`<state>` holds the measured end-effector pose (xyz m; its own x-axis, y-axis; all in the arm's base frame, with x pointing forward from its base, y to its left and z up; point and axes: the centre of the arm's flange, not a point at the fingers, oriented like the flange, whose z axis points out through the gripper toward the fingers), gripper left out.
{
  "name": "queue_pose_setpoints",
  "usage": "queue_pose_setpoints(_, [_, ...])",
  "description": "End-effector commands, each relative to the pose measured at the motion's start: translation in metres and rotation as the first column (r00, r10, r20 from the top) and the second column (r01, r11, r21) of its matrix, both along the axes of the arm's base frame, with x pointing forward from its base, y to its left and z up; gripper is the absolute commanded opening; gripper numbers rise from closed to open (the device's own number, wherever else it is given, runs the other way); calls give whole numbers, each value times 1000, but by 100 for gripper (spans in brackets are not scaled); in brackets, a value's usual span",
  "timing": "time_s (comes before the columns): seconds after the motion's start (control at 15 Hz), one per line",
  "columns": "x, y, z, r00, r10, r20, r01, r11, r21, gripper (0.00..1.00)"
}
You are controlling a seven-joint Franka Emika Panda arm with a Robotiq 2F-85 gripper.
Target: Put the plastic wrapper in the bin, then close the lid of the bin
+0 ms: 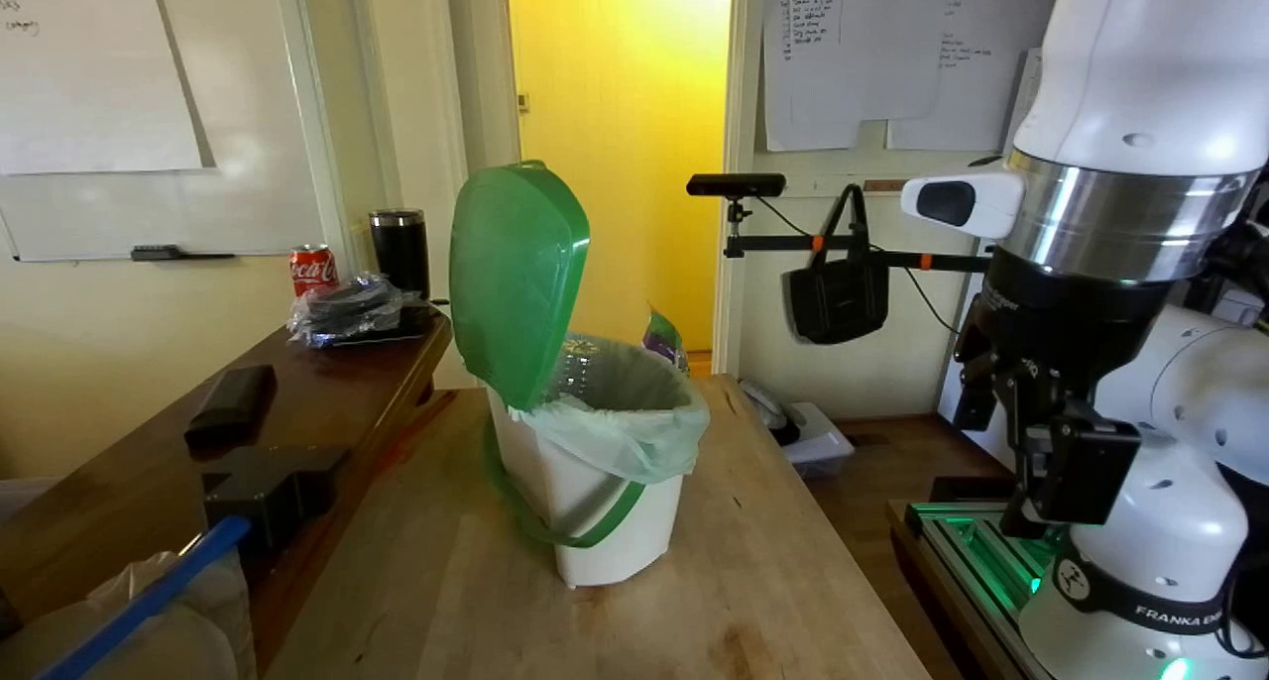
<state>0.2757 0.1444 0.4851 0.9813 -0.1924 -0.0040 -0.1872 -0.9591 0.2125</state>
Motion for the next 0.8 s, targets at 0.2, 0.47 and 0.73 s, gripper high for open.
queue_pose_setpoints(0.2, [22, -13, -36, 999, 9, 32, -10, 999, 46, 100])
queue_pose_setpoints(0.47, [34, -17, -60, 999, 28, 27, -31, 995, 93, 100])
queue_pose_setpoints(0.73, [48, -23, -79, 999, 42, 21, -44, 991, 129, 100])
